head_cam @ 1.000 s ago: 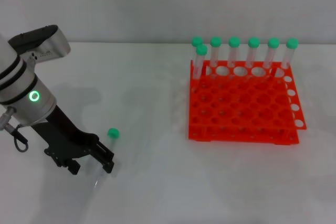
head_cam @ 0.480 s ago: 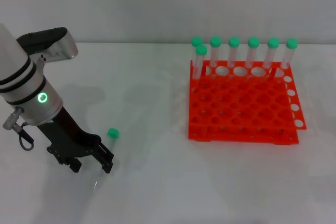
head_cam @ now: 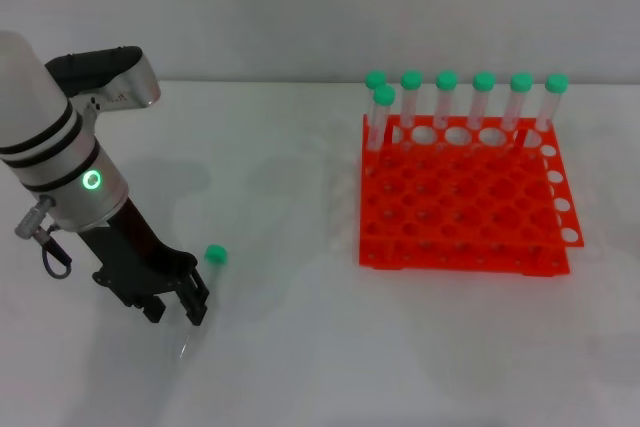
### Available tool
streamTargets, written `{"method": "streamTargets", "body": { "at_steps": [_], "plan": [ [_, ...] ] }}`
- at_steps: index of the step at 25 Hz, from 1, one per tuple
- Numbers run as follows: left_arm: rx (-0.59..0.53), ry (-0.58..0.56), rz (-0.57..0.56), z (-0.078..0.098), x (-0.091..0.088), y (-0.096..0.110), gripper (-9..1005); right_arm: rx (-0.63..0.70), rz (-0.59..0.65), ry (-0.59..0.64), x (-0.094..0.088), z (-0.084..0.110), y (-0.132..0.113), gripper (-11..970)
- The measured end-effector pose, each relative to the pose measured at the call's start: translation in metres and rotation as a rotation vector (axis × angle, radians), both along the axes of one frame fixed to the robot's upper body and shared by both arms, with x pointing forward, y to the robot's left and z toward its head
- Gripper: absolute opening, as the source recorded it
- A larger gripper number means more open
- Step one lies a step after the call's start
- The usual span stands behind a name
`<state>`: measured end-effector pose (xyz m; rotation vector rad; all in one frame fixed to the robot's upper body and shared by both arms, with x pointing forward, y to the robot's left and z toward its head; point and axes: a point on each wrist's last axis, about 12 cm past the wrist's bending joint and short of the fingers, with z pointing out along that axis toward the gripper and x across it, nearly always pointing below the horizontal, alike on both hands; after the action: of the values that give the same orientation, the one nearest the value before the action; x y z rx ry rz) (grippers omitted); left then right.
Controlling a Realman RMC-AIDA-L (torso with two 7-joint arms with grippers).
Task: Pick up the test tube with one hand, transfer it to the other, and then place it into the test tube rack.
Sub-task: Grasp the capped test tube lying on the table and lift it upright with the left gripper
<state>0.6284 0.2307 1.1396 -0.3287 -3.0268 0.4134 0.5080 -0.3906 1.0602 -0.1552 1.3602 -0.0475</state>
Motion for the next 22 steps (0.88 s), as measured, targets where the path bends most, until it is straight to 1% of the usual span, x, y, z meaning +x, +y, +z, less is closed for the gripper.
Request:
{"method": "streamTargets", "body": {
  "at_steps": [4,8,18,22],
  "plan": [
    [0.007,0.009,-0.016,-0.0028,-0.0003,-0.0052,532,0.000,-0.001,0.001,-0.0003,-0.0003,-0.0002,648],
    [0.017,0.001,-0.020,-0.0032,0.0010,-0.0062,530,0.000,-0.001,0.003,-0.0001,-0.0004,-0.0001,649],
    [0.024,-0.016,-0.012,-0.0035,0.0032,-0.0061,435,-0.002,0.000,0.007,0.0021,-0.0001,0.0005,649],
    [0.026,-0.027,-0.017,-0.0034,0.0046,-0.0090,397,-0.004,0.002,0.010,0.0036,0.0000,0.0013,649]
  ]
}}
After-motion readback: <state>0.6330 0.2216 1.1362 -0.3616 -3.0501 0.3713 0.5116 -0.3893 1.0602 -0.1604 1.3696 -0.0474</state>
